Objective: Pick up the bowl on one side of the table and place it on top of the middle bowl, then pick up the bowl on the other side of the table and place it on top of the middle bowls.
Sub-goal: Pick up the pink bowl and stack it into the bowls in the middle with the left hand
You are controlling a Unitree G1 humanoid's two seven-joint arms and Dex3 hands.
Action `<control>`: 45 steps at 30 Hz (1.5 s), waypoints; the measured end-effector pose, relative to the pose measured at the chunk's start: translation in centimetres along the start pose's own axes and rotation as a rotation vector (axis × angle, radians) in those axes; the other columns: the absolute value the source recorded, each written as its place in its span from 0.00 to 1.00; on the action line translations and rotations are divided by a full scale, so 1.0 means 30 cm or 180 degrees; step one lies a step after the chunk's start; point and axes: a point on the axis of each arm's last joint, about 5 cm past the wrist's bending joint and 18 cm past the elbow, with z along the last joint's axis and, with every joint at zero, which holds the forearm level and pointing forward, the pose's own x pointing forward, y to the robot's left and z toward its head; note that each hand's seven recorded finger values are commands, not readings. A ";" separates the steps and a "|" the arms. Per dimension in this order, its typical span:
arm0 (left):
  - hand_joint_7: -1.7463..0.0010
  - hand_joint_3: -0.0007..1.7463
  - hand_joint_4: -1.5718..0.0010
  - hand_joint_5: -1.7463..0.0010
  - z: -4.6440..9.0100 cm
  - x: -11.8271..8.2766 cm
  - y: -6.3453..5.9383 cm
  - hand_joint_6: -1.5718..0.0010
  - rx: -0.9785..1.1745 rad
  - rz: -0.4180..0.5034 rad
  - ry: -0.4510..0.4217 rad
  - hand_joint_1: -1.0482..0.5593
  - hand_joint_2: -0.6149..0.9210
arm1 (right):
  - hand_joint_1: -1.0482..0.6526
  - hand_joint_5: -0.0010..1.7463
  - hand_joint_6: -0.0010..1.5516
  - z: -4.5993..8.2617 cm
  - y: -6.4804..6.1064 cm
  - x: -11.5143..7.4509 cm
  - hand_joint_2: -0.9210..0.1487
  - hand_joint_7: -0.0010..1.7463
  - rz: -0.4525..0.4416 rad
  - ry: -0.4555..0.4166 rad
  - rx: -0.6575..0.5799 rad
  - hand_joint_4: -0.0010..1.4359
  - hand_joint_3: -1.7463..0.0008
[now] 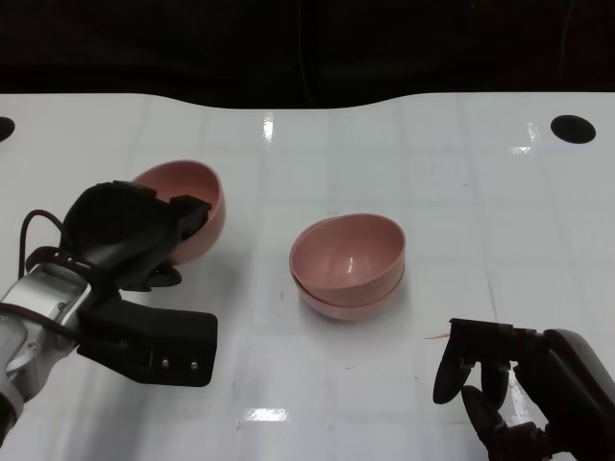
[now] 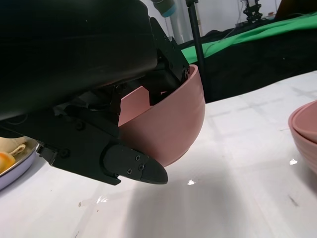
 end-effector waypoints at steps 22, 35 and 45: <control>0.08 0.15 0.43 0.00 0.078 0.101 0.206 0.56 0.0062 -0.0045 -0.0762 0.49 0.96 | 0.57 1.00 0.53 0.008 0.010 0.004 0.73 0.82 -0.0004 -0.0015 -0.0013 0.63 0.05; 0.21 0.15 0.45 0.00 0.162 0.139 0.240 0.51 -0.0025 -0.0124 -0.1058 0.50 0.94 | 0.58 1.00 0.55 0.016 0.030 0.008 0.75 0.81 0.0067 -0.0018 -0.0057 0.64 0.06; 0.37 0.07 0.44 0.00 0.232 0.168 0.247 0.42 -0.0050 -0.0164 -0.1368 0.50 0.97 | 0.58 1.00 0.55 0.022 0.033 0.011 0.74 0.80 0.0066 0.0000 -0.0065 0.64 0.07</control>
